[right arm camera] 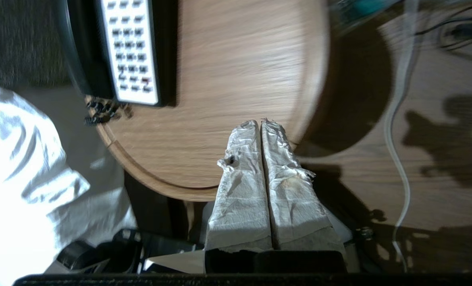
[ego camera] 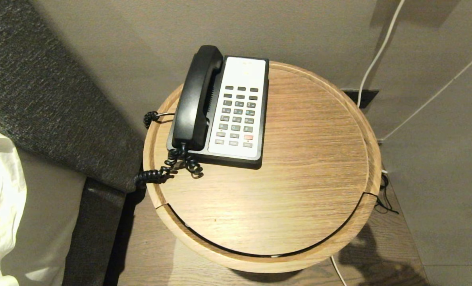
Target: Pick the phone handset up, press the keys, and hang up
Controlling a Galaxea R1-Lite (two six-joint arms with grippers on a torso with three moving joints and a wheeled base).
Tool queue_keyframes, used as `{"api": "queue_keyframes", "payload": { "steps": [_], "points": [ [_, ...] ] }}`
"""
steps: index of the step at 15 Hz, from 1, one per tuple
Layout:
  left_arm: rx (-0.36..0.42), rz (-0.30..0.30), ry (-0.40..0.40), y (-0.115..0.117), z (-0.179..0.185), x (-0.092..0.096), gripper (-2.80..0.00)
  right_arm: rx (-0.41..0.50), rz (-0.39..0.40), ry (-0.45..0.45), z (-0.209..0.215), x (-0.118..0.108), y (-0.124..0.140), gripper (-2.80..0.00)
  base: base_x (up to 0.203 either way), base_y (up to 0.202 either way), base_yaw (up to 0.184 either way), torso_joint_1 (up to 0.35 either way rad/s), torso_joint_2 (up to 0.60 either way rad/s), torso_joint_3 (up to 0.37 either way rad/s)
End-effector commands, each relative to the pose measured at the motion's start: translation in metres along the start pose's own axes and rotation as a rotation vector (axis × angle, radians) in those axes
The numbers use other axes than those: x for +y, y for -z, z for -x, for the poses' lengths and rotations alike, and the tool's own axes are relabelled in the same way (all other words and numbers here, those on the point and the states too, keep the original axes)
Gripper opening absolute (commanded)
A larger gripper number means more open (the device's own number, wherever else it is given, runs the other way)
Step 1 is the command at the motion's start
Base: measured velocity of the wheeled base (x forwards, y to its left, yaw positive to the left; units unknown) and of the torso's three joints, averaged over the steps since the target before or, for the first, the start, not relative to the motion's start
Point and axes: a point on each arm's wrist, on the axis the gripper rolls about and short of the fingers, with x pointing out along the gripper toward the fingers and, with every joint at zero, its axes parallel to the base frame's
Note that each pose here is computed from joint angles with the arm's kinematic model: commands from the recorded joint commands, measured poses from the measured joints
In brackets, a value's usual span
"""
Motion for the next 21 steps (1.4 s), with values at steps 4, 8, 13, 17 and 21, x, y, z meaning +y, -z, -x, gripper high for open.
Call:
{"api": "queue_keyframes", "payload": {
  "steps": [4, 8, 13, 17, 21],
  "points": [
    [-0.028, 0.023, 0.004, 0.042, 0.024, 0.007, -2.80, -0.141, -0.125, 0.036, 0.079, -0.067, 0.006, -2.80, 0.000, 0.000, 0.000, 0.000, 0.00, 0.000],
    [-0.003, -0.003, 0.015, 0.067, 0.023, 0.019, -2.80, -0.276, -0.223, 0.152, 0.114, -0.087, 0.019, -2.80, 0.000, 0.000, 0.000, 0.000, 0.00, 0.000],
    [0.001, -0.067, 0.014, 0.096, 0.021, 0.034, -2.80, -0.366, -0.316, 0.257, 0.165, -0.100, 0.074, -2.80, 0.000, 0.000, 0.000, 0.000, 0.00, 0.000],
    [-0.004, -0.094, 0.014, 0.106, 0.019, 0.040, -2.80, -0.372, -0.352, 0.247, 0.199, -0.088, 0.157, -2.80, 0.000, 0.000, 0.000, 0.000, 0.00, 0.000],
    [-0.012, -0.116, 0.013, 0.118, 0.016, 0.046, -2.80, -0.329, -0.267, 0.267, 0.193, -0.102, 0.231, -2.80, 0.000, 0.000, 0.000, 0.000, 0.00, 0.000]
  ]
}}
